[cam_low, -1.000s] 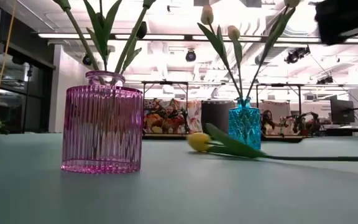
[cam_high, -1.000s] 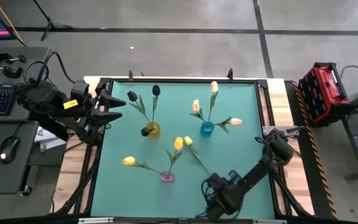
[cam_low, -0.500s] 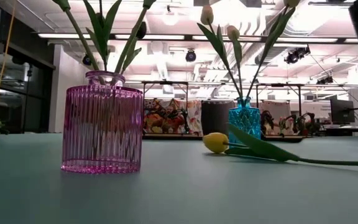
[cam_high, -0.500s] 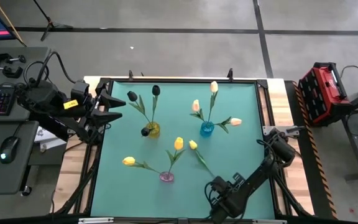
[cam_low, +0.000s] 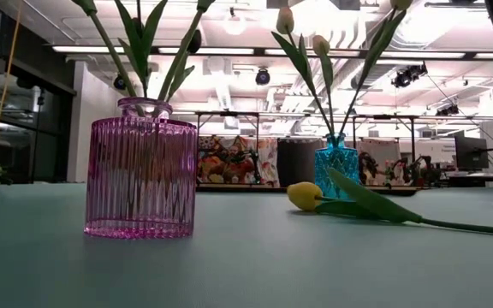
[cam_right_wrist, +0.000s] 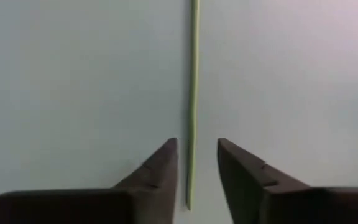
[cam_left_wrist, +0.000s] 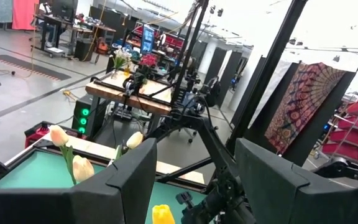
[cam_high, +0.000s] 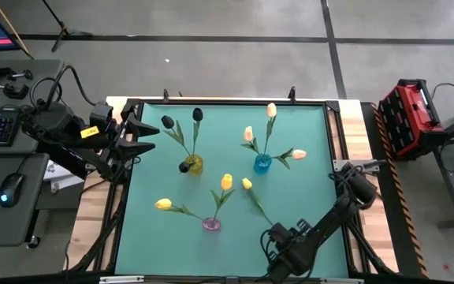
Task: Sort flowers into vase by color
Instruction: Put the yellow tulip flower into the purple vase
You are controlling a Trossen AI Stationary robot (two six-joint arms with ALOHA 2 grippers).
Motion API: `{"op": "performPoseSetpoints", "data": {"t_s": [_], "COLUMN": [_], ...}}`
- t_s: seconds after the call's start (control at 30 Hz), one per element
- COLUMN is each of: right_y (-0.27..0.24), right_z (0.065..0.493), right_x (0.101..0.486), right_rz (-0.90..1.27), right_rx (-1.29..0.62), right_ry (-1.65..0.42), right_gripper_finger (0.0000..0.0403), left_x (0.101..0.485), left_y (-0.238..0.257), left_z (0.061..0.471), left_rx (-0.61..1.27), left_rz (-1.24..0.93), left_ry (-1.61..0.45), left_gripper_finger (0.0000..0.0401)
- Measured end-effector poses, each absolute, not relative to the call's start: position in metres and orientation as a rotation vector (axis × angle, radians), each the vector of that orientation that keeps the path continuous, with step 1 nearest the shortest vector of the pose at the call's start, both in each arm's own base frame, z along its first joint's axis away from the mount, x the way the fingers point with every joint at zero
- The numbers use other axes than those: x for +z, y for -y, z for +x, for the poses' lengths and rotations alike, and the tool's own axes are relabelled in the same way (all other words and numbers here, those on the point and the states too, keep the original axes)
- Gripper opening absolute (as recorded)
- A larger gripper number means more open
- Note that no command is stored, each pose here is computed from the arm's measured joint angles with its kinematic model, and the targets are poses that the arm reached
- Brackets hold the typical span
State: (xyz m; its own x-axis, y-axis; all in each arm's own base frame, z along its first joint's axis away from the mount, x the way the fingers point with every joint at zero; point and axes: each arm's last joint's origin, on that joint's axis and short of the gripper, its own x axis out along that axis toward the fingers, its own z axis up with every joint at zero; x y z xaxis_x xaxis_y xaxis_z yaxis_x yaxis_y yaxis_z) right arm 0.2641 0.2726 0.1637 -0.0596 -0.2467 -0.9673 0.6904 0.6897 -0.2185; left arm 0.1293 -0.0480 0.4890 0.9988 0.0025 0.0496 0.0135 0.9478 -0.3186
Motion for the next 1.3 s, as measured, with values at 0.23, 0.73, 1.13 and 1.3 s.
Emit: {"op": "performPoseSetpoints", "data": {"t_s": [0.23, 0.73, 1.13, 1.3], "right_y": [-0.267, -0.254, -0.207, -0.187], "right_z": [0.261, 0.269, 0.222, 0.202], "right_x": [0.187, 0.205, 0.236, 0.226], "right_rz": [0.416, 0.453, 0.587, 0.773], "right_rx": [-0.767, -0.817, -0.874, -0.762], "right_ry": [-1.383, -1.18, -1.012, -0.944], "right_gripper_finger": [0.0202, 0.0236, 0.0236, 0.0236], "left_x": [0.489, 0.489, 0.489, 0.489], "left_y": [0.048, 0.048, 0.048, 0.048], "left_z": [0.129, 0.129, 0.129, 0.129], "left_rx": [-0.005, 0.005, 0.005, 0.005], "left_rz": [-0.307, -0.301, -0.301, -0.301], "left_ry": [0.05, 0.051, 0.052, 0.052], "left_gripper_finger": [0.0204, 0.0204, 0.0204, 0.0204]}}
